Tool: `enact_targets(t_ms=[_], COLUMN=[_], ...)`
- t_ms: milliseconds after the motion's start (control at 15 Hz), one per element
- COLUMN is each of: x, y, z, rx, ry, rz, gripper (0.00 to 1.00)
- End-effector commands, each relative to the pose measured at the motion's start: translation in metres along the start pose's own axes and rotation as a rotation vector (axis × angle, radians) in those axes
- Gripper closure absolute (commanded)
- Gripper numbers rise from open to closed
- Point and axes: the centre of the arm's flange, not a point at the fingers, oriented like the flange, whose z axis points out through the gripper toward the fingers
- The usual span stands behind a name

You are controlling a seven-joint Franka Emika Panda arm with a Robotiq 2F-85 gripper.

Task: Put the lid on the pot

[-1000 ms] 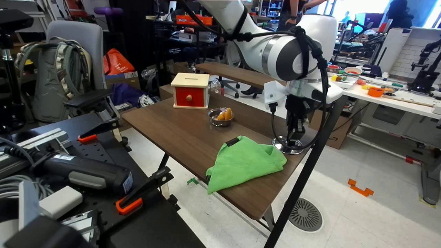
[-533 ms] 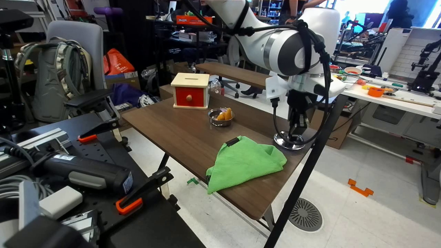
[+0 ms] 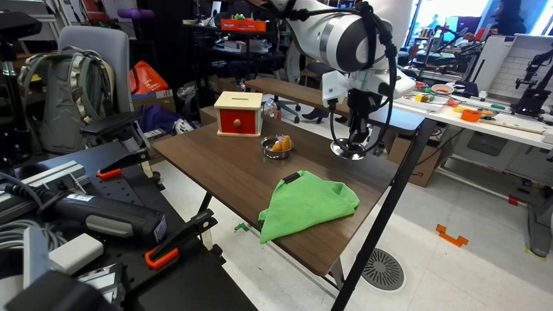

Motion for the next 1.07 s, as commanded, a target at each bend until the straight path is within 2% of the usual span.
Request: enact_targets(t_ms=[0, 600, 1000], x=[-0.034, -0.103, -0.134], y=[-0.012, -0.025, -0.033], z=[-0.014, 0.003, -0.026], rx=[0.051, 0.061, 0.057], ry=[-0.076, -0.191, -0.196], rz=[-0.047, -0.188, -0.277], gripper=[0.95, 0.95, 0.95])
